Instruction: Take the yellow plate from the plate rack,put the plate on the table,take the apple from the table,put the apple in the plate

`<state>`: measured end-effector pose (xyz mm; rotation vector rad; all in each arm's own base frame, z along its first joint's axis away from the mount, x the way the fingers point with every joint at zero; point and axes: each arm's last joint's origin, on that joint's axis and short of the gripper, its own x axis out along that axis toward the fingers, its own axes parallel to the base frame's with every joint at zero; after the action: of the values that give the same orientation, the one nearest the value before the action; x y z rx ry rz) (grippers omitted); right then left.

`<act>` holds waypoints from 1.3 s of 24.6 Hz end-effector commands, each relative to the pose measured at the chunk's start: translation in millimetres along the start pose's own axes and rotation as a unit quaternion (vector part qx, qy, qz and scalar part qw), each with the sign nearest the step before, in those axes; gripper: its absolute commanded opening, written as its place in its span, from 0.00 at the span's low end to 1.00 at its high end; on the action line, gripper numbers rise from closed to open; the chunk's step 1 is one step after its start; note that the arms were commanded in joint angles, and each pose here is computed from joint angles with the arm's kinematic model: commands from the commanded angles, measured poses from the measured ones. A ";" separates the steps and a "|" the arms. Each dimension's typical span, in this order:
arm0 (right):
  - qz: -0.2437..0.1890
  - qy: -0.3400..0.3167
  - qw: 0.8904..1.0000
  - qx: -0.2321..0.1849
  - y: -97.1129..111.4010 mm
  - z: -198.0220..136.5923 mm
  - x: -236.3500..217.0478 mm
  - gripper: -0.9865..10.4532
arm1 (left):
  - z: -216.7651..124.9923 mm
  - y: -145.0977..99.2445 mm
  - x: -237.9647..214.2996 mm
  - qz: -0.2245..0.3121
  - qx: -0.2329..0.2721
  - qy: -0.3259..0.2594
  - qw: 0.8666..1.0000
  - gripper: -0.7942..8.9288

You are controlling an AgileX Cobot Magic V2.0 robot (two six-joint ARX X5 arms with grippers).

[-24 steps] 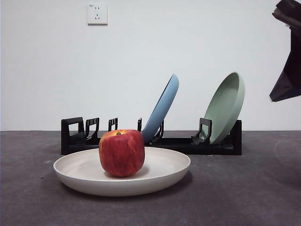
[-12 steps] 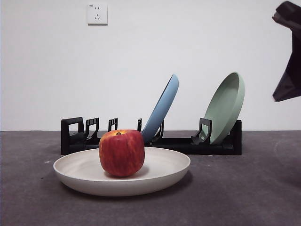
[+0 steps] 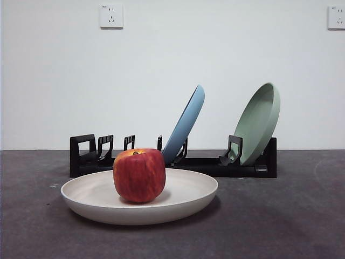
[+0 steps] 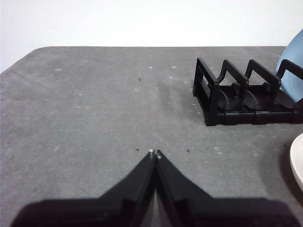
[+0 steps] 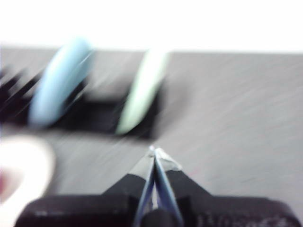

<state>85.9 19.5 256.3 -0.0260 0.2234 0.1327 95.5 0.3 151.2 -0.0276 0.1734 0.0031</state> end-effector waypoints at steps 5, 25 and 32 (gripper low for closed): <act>-0.044 -0.095 0.994 0.002 -12.9 -34.0 -2.9 0.09 | -4.2 0.5 1.3 0.002 -0.004 0.005 1.000 0.08; -0.022 -0.035 0.999 0.027 -13.7 -102.0 31.7 0.09 | -4.2 0.5 1.3 0.002 -0.004 0.005 1.000 0.08; -0.016 -0.023 0.999 0.026 -13.3 -104.2 31.9 0.09 | -4.2 0.5 1.3 0.002 -0.004 0.005 1.000 0.08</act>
<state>95.6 6.2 152.0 0.0153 0.1608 0.0916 95.5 0.3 151.2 -0.0276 0.1734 0.0031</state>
